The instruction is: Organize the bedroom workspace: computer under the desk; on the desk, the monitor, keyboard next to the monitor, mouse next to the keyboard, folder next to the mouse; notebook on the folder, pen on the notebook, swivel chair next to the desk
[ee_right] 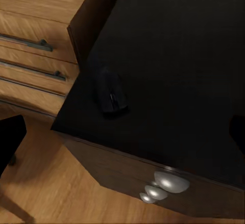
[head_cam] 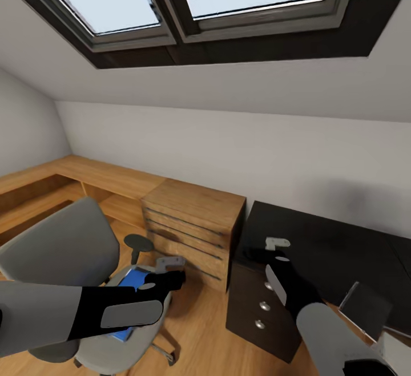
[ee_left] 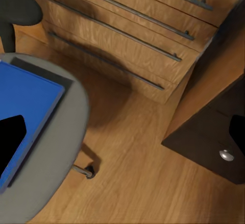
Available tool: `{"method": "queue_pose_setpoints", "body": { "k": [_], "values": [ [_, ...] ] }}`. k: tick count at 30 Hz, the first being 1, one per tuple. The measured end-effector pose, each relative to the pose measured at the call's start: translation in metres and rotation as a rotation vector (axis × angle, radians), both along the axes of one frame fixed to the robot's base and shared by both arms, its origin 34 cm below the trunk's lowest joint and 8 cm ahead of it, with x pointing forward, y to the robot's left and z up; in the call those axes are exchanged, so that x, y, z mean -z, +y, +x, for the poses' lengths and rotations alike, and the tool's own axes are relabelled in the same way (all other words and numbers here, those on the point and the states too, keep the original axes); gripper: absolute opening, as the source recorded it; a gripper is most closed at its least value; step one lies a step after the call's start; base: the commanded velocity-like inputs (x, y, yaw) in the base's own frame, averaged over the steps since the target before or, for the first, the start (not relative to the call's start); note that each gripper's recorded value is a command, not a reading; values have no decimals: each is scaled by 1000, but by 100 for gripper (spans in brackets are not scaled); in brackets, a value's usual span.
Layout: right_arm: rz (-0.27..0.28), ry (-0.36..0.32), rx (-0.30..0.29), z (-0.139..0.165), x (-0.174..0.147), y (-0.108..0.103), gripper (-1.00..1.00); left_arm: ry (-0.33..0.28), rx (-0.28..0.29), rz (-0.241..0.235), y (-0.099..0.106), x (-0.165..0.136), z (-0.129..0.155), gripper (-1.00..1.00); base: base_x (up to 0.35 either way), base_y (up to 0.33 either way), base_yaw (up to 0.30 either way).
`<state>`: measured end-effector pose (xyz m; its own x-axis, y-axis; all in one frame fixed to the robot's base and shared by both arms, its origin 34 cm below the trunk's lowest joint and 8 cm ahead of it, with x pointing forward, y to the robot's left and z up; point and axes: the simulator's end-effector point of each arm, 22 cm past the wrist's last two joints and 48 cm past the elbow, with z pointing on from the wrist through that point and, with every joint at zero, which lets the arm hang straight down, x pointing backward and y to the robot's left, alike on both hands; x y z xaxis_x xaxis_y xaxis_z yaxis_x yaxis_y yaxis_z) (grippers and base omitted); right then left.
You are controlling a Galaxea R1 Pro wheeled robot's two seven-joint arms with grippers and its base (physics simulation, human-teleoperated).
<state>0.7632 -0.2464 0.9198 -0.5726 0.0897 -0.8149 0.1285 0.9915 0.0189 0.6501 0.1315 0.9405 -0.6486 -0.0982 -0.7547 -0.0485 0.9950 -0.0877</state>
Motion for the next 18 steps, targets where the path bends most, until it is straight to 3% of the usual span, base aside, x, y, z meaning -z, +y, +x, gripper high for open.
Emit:
{"method": "queue_pose_setpoints", "body": {
  "k": [11, 18],
  "values": [
    [-6, 10, -4, -3, 6, -1, 100, 1, 4, -4, -2, 0, -1, 100, 327, 0, 0],
    [-12, 82, -6, -20, 37, -1, 100, 2, 13, -11, -6, -2, -3, 100, 327, 0, 0]
  ]
}}
